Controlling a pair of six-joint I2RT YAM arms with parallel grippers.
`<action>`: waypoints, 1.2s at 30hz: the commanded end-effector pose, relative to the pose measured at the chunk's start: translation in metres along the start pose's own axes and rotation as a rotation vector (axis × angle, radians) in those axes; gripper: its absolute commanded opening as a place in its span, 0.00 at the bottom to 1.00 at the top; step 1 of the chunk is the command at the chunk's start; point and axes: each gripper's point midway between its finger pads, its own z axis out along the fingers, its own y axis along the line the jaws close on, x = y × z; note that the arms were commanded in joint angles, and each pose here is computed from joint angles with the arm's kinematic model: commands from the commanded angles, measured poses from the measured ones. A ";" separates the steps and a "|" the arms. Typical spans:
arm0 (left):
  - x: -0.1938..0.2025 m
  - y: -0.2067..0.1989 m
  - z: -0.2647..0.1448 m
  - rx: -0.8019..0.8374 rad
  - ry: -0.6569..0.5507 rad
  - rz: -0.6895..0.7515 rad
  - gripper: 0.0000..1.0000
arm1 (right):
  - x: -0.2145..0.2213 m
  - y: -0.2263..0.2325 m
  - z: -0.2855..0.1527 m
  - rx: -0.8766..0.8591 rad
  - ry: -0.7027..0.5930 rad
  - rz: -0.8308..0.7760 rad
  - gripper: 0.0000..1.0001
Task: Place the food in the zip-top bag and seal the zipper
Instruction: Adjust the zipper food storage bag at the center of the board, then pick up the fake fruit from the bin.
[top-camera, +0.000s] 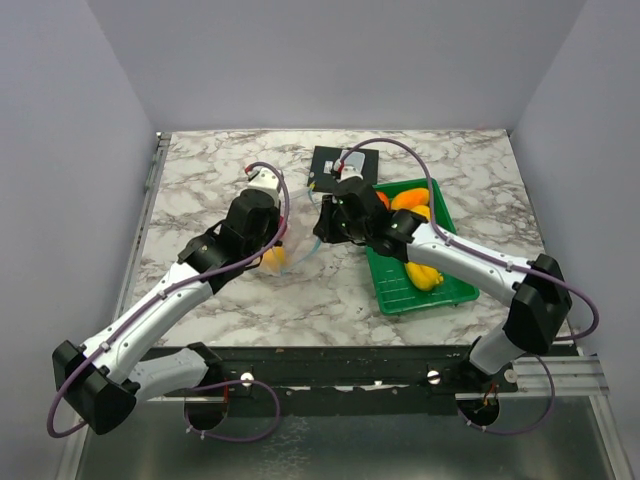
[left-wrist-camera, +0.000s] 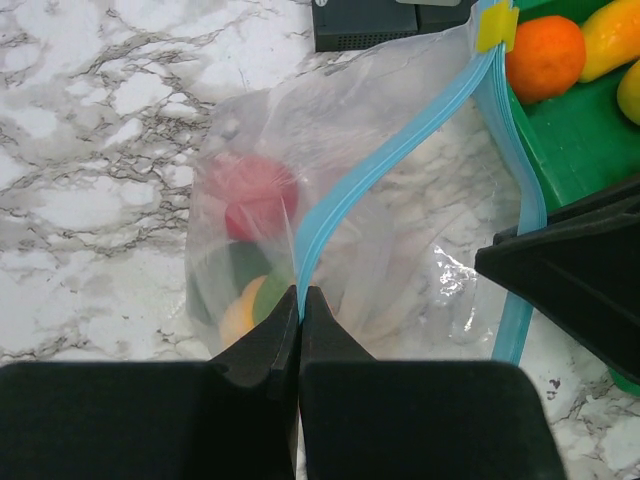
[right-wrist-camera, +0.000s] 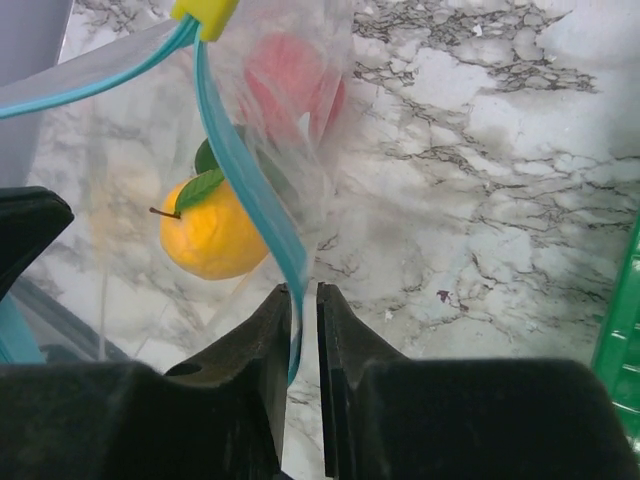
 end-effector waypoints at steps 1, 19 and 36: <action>-0.010 -0.006 -0.006 0.046 -0.064 -0.023 0.00 | -0.020 -0.002 -0.021 0.006 -0.068 0.009 0.27; -0.001 -0.005 0.000 0.050 -0.045 -0.011 0.00 | -0.059 -0.031 -0.091 0.146 -0.225 -0.024 0.60; -0.004 -0.001 -0.005 0.040 -0.067 -0.017 0.00 | -0.062 -0.137 -0.091 0.455 -0.166 -0.041 0.72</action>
